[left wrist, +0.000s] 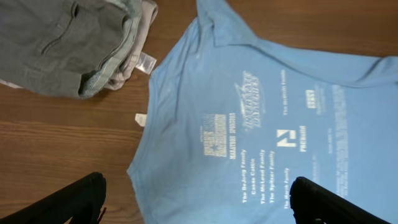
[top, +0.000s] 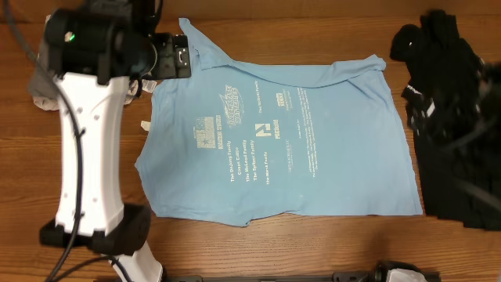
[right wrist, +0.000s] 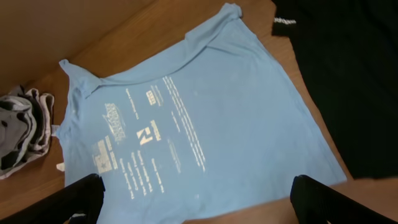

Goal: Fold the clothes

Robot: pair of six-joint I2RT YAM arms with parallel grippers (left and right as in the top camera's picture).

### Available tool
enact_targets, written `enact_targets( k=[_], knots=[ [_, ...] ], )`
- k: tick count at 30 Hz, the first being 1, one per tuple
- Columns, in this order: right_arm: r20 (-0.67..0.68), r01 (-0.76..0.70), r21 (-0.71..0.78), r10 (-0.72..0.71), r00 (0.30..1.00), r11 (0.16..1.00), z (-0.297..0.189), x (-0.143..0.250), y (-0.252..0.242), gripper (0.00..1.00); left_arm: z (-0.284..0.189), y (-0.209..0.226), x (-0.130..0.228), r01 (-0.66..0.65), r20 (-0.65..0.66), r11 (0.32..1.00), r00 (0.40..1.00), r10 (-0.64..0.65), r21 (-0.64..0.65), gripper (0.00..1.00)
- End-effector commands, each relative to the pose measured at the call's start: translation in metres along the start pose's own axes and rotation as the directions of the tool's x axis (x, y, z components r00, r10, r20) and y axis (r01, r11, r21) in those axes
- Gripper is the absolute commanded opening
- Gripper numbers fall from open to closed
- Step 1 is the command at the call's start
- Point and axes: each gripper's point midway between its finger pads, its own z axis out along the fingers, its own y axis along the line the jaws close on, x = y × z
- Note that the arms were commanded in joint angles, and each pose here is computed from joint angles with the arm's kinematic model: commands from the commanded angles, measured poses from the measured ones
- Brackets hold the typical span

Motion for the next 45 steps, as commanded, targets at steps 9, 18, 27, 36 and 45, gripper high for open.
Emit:
enact_targets(
  k=[9,18,27,36,45],
  knots=[
    [0.089,-0.163,-0.003,0.163,0.983,0.987,-0.053,0.062,-0.022,1.0,-0.058,-0.001,0.065,0.03,-0.004,0.996,1.0,-0.03,0.08,1.0],
    [-0.117,-0.193,0.167,0.213,0.97,0.967,0.023,0.113,-0.063,1.0,0.014,0.013,0.153,0.117,-0.254,0.993,0.96,-0.119,-0.023,0.99],
    [-0.195,-0.184,0.171,0.216,0.957,0.968,0.08,0.123,-0.07,1.0,0.112,-0.01,0.248,0.125,-0.451,0.991,0.883,-0.133,-0.049,0.86],
    [-0.235,-0.155,0.186,0.197,0.952,0.97,0.1,0.115,-0.07,1.0,0.165,-0.018,0.314,0.182,-0.537,0.983,0.832,-0.144,0.02,0.5],
    [-0.246,-0.155,0.193,0.201,0.948,0.969,0.105,0.113,-0.071,1.0,0.176,-0.009,0.347,0.178,-0.583,0.984,0.8,-0.141,0.006,0.4]
  ],
)
